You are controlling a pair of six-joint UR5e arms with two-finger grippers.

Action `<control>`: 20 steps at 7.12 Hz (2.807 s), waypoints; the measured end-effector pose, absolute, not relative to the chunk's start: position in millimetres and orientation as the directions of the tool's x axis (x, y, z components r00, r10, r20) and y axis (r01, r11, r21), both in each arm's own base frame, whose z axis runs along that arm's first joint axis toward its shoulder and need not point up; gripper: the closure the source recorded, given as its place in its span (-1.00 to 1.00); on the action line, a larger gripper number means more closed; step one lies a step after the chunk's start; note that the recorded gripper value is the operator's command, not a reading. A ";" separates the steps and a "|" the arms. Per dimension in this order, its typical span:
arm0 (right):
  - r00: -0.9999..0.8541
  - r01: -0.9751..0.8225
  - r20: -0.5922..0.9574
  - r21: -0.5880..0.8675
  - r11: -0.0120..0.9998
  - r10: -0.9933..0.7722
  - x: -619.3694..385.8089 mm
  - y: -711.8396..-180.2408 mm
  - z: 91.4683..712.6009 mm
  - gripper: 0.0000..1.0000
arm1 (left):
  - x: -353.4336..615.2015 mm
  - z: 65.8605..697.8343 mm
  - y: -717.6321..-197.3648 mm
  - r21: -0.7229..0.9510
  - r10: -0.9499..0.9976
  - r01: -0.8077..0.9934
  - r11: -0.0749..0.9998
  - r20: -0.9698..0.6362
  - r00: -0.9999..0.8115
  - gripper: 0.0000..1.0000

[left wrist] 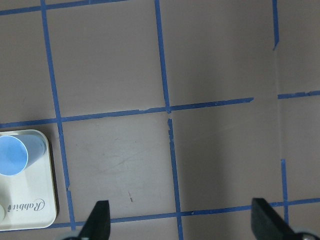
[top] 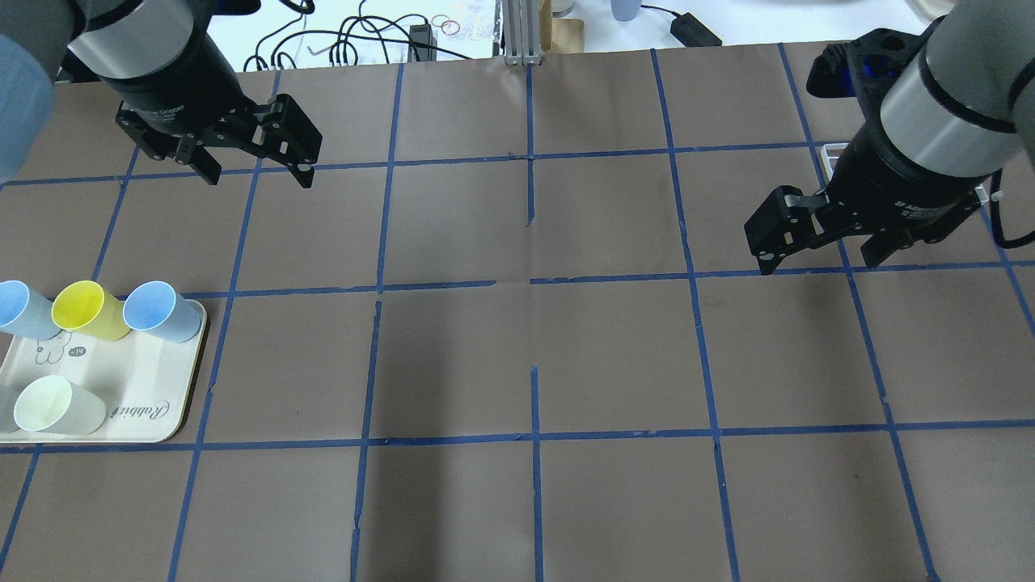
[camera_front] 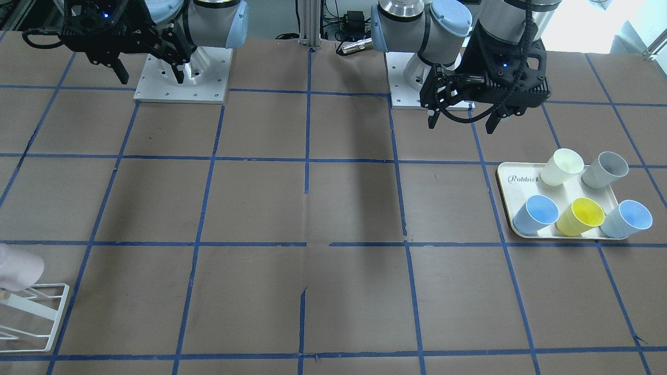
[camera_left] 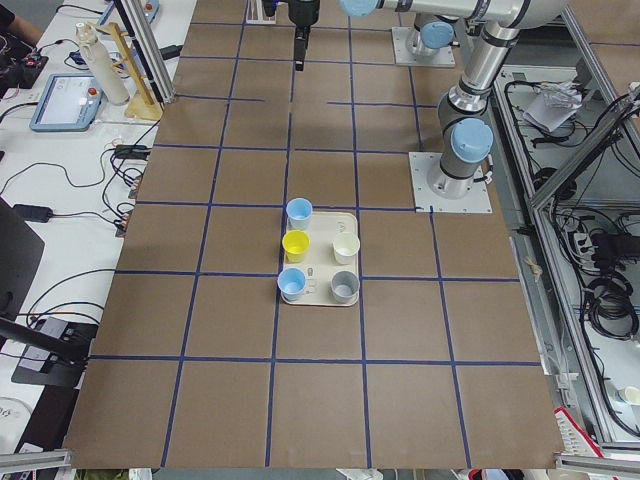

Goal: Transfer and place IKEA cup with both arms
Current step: 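Move the right gripper toward the pink cup on the white wire rack, then lower the right gripper around the pink cup on the rack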

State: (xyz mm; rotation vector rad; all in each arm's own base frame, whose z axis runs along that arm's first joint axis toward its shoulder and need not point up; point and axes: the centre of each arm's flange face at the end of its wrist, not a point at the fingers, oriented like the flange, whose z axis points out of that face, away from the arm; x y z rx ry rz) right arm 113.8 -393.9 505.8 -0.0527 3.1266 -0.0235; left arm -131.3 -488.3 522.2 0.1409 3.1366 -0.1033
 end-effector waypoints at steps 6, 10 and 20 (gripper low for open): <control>-0.997 0.072 -0.016 -0.040 0.997 0.071 35.3 -422.0 502.1 -1.00 | -131.7 521.9 -488.1 -0.065 0.090 0.090 0.994 0.000 -0.996 -1.00; -1.000 -0.014 0.013 -0.082 0.997 -0.013 -43.4 -466.2 474.4 -1.00 | -131.9 520.3 -488.0 -0.062 0.090 0.090 0.994 0.002 -0.996 -1.00; -0.948 -0.313 0.104 -0.142 0.939 -0.300 -169.6 -576.9 362.6 -1.00 | -131.3 517.2 -491.3 -0.057 0.090 0.089 0.994 0.005 -0.996 -1.00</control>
